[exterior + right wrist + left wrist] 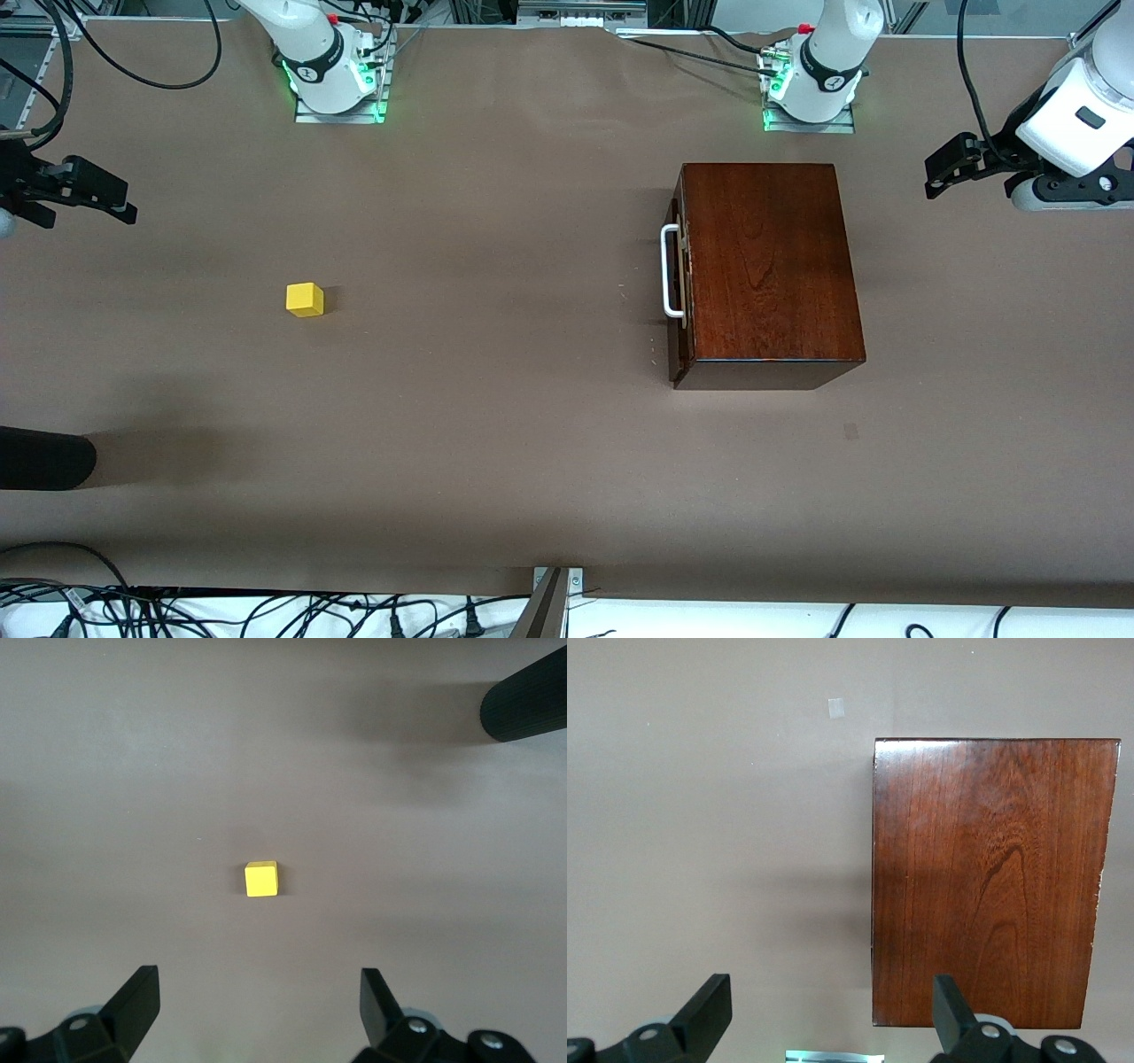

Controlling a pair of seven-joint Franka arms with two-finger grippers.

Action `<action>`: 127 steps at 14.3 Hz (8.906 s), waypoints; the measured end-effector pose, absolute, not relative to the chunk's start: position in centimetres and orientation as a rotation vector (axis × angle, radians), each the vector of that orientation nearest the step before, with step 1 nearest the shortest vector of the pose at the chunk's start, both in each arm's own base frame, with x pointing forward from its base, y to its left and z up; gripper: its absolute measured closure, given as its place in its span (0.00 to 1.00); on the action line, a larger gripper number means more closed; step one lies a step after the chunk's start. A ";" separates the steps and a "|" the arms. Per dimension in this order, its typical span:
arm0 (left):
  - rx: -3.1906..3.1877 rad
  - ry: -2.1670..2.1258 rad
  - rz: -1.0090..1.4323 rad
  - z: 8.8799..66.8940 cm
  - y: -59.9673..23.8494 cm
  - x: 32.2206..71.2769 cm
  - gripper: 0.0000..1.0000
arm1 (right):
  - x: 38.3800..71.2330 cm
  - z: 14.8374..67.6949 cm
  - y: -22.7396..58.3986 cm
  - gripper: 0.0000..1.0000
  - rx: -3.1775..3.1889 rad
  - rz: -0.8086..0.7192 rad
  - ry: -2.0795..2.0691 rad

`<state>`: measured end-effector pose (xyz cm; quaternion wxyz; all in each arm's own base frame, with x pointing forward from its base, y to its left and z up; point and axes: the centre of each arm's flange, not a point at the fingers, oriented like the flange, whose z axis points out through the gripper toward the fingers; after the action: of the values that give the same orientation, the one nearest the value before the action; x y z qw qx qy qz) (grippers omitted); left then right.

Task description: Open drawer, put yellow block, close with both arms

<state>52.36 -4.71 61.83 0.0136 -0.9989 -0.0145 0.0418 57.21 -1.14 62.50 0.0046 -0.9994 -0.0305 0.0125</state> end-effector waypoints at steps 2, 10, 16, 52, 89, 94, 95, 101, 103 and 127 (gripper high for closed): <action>-3.112 -0.042 0.128 61.9 -4.8 52.3 0.00 | 57.3 62.4 -1.1 0.00 -3.131 0.040 -0.095; -3.114 -0.035 0.111 62.4 -5.1 52.2 0.00 | 57.3 62.4 -1.2 0.00 -3.131 0.039 -0.095; -3.114 -0.031 0.108 62.5 -5.2 52.2 0.00 | 57.3 62.4 -1.2 0.00 -3.131 0.041 -0.094; -3.097 -0.068 0.107 62.5 -7.8 51.9 0.00 | 62.7 41.2 0.9 0.00 -3.072 0.564 -0.052; -2.880 -0.046 -0.046 32.9 -45.7 47.6 0.00 | 53.0 19.3 2.1 0.44 -3.124 0.143 -0.205; -2.864 -0.029 -0.045 32.0 -44.7 48.6 0.00 | 53.1 19.4 2.0 0.44 -3.124 0.139 -0.218; -2.861 -0.029 -0.041 31.6 -44.5 48.8 0.00 | 53.2 19.5 2.0 0.44 -3.124 0.137 -0.217; -2.846 -0.025 -0.008 29.5 -44.2 48.9 0.00 | 54.0 23.9 2.0 0.44 -3.114 0.200 -0.215; -2.843 -0.024 -0.003 29.3 -44.2 48.8 0.00 | 54.2 25.5 2.0 0.44 -3.110 0.223 -0.215; -2.871 0.014 -0.027 28.0 -46.4 47.5 0.00 | 57.6 35.2 0.6 0.44 -3.102 0.296 -0.171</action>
<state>47.50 -46.40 28.02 0.1346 -0.9908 0.0049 -0.0093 57.57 0.62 35.18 0.0106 -0.9939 -0.0549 0.0948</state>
